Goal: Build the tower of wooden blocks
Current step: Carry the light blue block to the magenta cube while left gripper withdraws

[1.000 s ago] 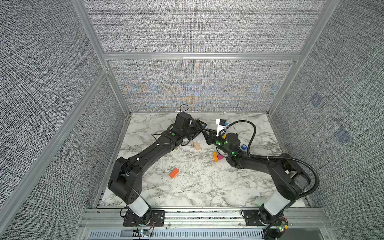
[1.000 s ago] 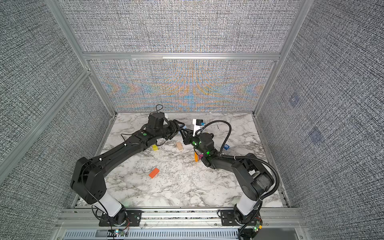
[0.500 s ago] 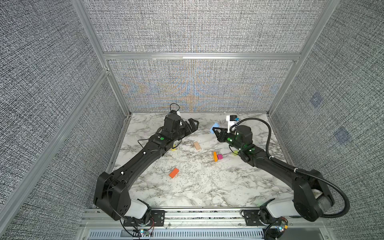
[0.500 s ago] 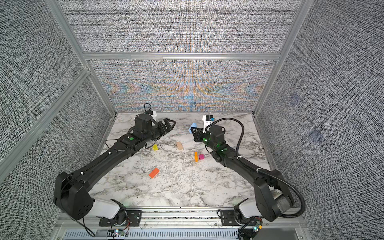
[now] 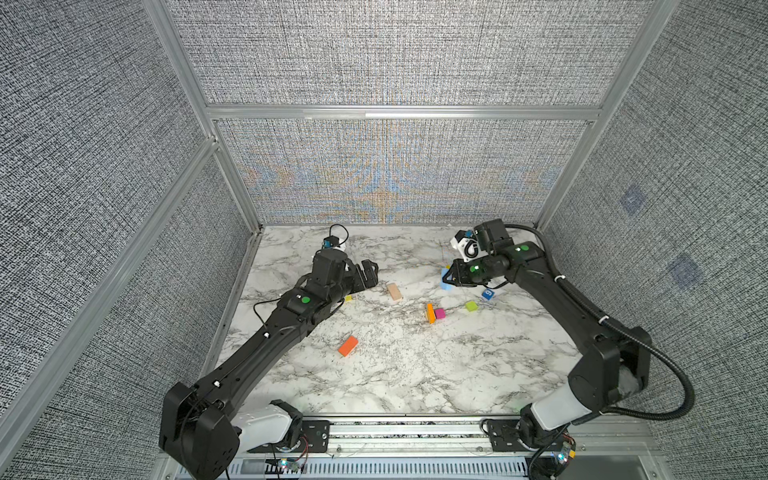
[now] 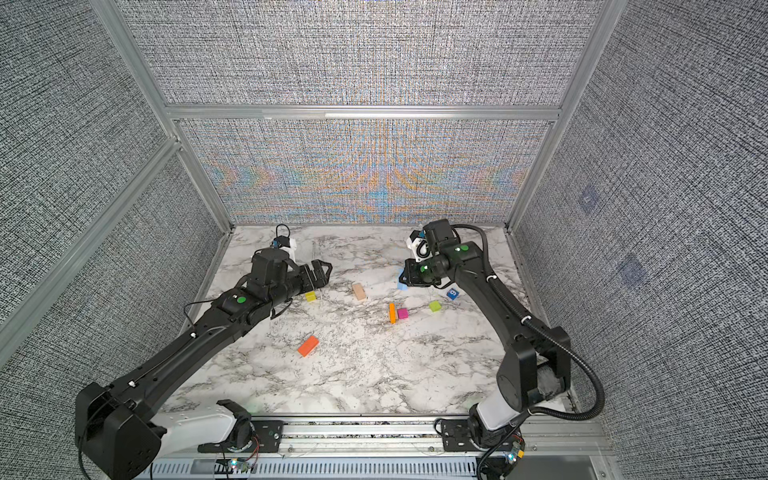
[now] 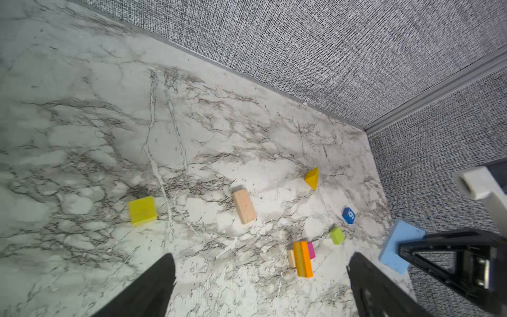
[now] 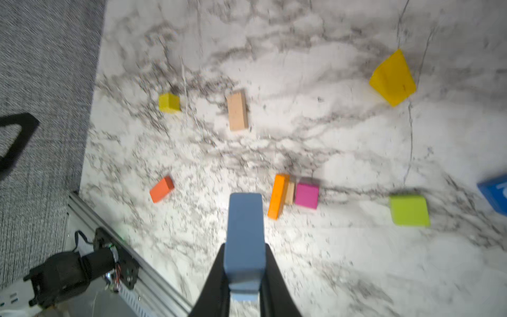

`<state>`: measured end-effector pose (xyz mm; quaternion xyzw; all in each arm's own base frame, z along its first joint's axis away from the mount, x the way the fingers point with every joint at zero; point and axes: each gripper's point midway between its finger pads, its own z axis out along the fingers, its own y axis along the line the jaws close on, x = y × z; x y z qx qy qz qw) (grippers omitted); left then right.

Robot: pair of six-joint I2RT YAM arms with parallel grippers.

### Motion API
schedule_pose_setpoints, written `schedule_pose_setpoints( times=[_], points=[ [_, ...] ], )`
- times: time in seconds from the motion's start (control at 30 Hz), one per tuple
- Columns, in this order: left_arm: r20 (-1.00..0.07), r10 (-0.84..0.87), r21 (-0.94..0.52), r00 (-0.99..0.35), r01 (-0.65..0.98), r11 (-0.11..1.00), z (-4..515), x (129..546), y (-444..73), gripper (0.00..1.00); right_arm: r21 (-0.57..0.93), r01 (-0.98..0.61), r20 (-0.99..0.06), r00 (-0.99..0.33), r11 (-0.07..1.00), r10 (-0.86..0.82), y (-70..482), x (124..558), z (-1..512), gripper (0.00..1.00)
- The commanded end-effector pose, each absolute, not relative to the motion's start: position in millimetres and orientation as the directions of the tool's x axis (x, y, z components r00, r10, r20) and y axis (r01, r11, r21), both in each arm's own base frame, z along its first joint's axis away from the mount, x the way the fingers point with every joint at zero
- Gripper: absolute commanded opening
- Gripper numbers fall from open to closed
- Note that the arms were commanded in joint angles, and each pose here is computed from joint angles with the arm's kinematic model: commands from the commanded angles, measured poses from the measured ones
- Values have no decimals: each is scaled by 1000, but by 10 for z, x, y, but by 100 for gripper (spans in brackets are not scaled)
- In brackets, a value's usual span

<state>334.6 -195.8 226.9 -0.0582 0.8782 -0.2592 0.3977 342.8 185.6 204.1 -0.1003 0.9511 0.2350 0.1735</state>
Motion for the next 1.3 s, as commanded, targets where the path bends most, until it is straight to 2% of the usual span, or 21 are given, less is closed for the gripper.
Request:
schedule_pose_setpoints(
  times=[0.0, 0.23, 0.47, 0.77, 1.27],
  points=[
    [-655, -280, -467, -702, 84, 880, 2031, 3281, -1892, 99, 346, -267, -204, -957, 900, -205, 1681, 3081, 1908, 11],
    [-612, -287, -476, -737, 54, 878, 1610, 3155, -1853, 99, 195, -275, -98, -961, 942, -260, 1533, 3065, 1724, 11],
    [-587, -273, -444, -762, 22, 896, 1420, 3114, -1800, 99, 125, -283, -59, -959, 951, -278, 1608, 3176, 1471, 11],
    [-555, -275, -381, -785, -53, 923, 1289, 3078, -1668, 99, 98, -303, -23, -953, 948, -303, 1785, 3345, 1224, 11],
    [-548, -277, -352, -790, -83, 932, 1165, 3033, -1588, 99, 79, -283, 32, -958, 956, -286, 1854, 3477, 903, 13]
  ],
)
